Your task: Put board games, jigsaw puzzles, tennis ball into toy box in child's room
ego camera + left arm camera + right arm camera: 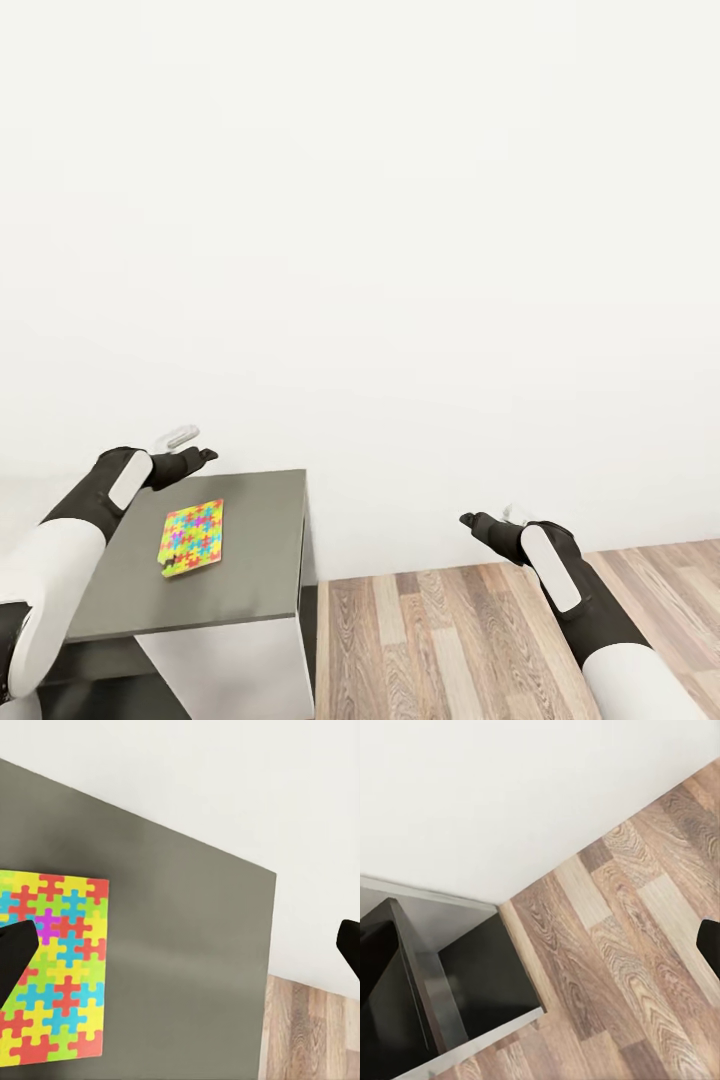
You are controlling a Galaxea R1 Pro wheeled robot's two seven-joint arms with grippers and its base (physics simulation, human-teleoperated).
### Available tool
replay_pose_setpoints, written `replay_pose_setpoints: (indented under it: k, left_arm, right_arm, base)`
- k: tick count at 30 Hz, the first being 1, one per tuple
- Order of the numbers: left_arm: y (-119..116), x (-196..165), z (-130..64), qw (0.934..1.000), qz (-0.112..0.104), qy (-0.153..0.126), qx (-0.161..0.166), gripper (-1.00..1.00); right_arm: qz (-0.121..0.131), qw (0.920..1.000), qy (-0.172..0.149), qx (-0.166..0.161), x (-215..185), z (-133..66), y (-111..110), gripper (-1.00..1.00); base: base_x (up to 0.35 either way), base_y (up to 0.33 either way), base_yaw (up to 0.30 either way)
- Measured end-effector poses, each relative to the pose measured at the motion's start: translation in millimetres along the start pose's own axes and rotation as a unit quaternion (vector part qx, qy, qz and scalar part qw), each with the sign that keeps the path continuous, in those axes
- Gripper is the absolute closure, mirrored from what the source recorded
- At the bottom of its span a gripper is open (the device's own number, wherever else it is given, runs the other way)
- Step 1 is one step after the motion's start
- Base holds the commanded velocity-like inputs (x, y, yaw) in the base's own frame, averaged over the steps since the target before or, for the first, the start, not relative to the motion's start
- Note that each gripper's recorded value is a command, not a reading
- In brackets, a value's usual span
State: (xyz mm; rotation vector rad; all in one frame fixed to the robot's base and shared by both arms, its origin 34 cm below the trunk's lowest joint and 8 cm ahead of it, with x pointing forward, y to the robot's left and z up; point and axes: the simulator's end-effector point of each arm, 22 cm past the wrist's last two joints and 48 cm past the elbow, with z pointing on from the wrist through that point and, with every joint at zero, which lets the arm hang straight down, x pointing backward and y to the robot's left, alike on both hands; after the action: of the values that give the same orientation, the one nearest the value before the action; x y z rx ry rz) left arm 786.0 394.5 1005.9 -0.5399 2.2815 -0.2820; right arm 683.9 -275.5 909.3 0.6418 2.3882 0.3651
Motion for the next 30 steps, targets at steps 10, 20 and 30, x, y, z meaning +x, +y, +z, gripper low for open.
replay_pose_setpoints:
  k: [10, 20, 30]
  left_arm:
    - [0.6, -0.4, -0.1, 1.0000, 0.001, -0.001, -0.001, -1.00]
    - [1.2, -0.9, -0.1, 1.0000, 0.003, -0.002, -0.002, -1.00]
    - [3.9, 4.4, 4.7, 0.9999, 0.006, 0.004, -0.008, -1.00]
  right_arm:
    - [0.001, 1.0000, -0.002, 0.000, -1.0, 0.1, -0.3, -1.00]
    - [0.001, 1.0000, -0.003, 0.000, -1.2, 0.0, 0.2, -1.00]
    - [0.002, 1.0000, 0.002, 0.001, 2.4, 3.6, -2.1, -1.00]
  base:
    - [0.000, 0.099, -0.002]
    - [0.087, 0.093, 0.000]
    - [0.027, 0.008, 0.000]
